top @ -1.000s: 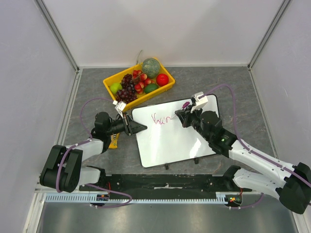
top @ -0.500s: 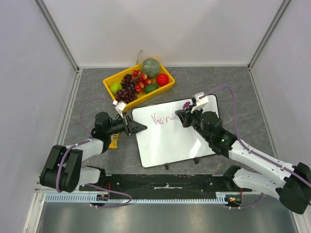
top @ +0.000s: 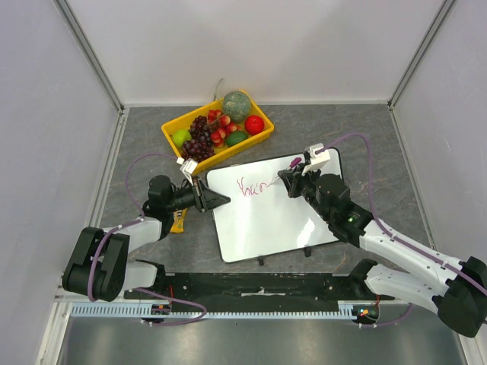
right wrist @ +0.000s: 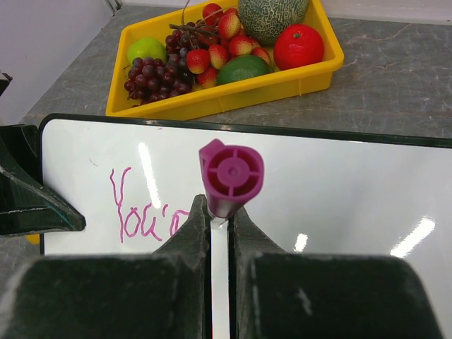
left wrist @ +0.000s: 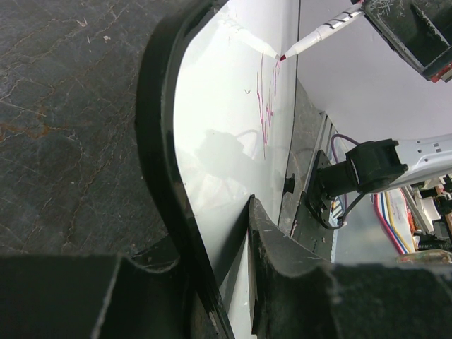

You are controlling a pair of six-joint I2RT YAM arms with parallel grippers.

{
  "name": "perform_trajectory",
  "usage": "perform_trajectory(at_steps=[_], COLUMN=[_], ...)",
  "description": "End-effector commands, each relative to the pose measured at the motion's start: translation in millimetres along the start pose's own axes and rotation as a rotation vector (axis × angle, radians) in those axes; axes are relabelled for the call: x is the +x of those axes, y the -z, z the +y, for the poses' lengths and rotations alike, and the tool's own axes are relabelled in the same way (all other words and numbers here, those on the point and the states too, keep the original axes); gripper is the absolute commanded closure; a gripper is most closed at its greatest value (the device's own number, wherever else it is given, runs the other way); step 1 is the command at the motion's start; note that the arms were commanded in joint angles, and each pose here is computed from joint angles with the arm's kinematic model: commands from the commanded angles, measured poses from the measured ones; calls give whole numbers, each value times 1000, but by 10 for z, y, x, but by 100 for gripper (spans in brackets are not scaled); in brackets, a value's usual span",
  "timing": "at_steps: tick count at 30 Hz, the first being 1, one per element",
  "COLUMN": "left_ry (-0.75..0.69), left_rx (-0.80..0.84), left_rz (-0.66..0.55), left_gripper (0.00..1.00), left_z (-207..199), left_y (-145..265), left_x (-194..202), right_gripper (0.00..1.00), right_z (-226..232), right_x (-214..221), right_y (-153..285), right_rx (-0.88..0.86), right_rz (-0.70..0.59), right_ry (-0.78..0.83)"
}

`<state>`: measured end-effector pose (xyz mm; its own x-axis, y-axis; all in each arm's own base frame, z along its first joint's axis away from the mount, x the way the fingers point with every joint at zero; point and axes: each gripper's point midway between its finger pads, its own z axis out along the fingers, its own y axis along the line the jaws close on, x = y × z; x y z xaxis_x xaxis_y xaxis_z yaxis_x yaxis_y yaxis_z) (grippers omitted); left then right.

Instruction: Write a sentence on the whiteboard

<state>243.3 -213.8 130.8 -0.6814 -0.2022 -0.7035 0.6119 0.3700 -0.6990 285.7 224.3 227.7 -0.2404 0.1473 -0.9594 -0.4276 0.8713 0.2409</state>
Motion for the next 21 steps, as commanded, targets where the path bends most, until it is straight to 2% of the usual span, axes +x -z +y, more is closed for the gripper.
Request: perform_trajectory(at_steps=[1,10,21], left_ry=[-114,-115,-118], left_rx=[-56,-56,-54], left_rz=[44,44,44], left_gripper=[98,98,98], left_z=[205,204,198], left_y=[-7,-9,-10], left_x=[184,178,178], right_gripper=[100,100,100], right_z=[-43,23,64], right_x=[-119,-148,62], right_y=[-44,-77,-40], right_rx=[29,3,-39], right_rz=[-24,-38,24], right_ry=[4,-28,-17])
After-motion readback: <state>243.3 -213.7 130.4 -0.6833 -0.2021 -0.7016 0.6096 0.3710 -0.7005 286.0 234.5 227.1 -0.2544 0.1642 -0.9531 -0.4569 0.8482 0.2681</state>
